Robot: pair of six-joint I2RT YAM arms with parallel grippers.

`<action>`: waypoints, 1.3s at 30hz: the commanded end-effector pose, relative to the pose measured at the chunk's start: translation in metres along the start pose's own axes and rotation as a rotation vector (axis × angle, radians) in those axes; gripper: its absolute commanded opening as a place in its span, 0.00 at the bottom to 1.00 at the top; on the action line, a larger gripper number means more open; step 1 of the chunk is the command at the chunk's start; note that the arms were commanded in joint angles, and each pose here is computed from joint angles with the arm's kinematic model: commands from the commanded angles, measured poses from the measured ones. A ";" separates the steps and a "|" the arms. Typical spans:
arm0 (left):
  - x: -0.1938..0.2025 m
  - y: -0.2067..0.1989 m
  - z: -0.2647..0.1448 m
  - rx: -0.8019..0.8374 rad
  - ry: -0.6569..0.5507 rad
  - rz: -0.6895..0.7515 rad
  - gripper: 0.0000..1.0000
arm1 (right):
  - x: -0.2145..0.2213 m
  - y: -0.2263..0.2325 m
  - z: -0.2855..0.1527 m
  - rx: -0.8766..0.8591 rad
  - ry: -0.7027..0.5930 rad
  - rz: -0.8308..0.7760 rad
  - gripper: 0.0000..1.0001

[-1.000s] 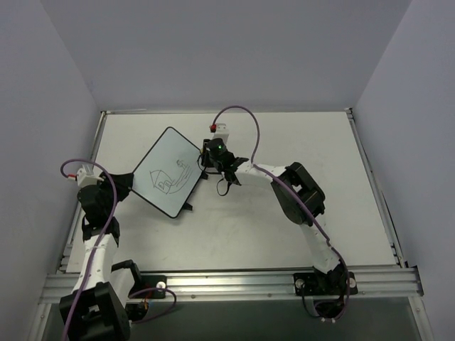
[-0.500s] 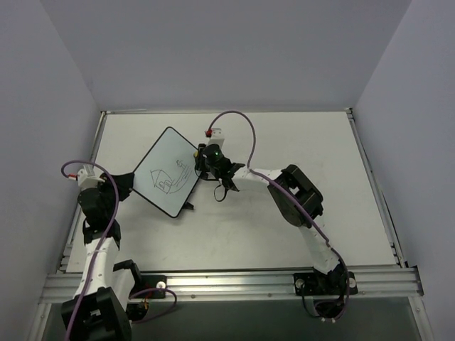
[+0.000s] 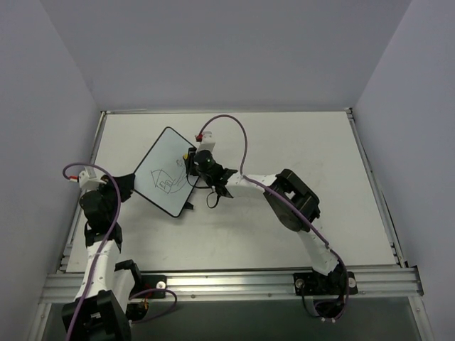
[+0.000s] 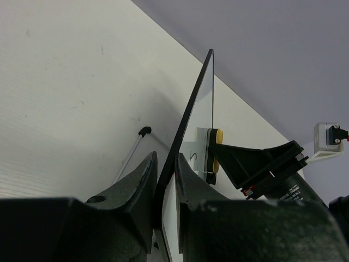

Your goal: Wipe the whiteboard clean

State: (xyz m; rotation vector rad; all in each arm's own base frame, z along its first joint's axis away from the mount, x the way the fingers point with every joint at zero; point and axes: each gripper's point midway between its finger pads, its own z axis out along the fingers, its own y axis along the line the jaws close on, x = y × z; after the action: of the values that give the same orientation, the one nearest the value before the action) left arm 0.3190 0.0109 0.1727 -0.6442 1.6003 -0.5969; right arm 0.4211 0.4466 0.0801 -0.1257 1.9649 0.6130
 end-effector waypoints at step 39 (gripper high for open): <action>-0.016 -0.028 0.048 -0.308 0.705 0.259 0.45 | 0.036 0.011 -0.023 -0.093 0.114 0.052 0.00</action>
State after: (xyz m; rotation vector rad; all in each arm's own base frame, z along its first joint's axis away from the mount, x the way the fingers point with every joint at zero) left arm 0.3831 0.0117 0.2001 -0.5671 2.3311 -0.3819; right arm 0.3941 0.4526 0.0728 -0.1433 2.0002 0.7297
